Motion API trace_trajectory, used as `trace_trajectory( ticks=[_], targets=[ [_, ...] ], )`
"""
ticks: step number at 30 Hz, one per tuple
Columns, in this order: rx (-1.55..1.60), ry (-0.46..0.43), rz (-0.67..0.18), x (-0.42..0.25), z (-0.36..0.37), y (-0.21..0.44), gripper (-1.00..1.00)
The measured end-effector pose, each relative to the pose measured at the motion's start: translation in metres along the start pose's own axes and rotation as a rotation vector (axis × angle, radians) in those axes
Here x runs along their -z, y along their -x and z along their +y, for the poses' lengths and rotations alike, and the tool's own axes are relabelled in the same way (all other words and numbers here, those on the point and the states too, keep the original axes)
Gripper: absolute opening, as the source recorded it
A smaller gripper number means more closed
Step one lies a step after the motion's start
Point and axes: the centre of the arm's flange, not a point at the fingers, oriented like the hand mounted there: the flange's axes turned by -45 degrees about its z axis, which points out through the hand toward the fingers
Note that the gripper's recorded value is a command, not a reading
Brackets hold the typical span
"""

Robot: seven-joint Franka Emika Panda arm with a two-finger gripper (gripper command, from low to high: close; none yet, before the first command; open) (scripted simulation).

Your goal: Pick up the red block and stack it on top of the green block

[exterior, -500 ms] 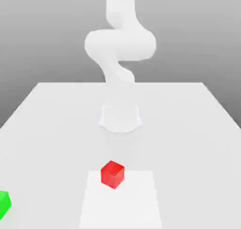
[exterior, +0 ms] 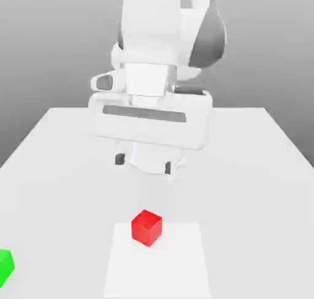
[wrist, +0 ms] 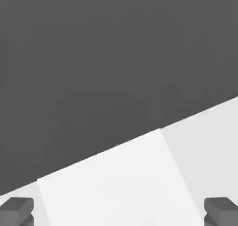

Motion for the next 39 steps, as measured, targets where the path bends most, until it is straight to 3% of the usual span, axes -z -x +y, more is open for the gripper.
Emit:
trace_trajectory(
  ticks=[3, 9, 10, 17, 25, 39],
  targets=[
    [-0.089, 0.032, -0.109, -0.066, 0.019, 0.035, 0.00],
    [-0.110, 0.040, -0.133, -0.126, 0.025, 0.051, 0.00],
    [-0.109, 0.041, -0.134, -0.132, 0.026, 0.053, -1.00],
    [-0.109, 0.040, -0.133, -0.132, 0.026, 0.053, -1.00],
    [-0.124, 0.040, -0.133, -0.074, 0.025, 0.041, -1.00],
    [-0.753, 0.052, -0.126, -0.060, 0.161, -0.142, -1.00]
  ],
)
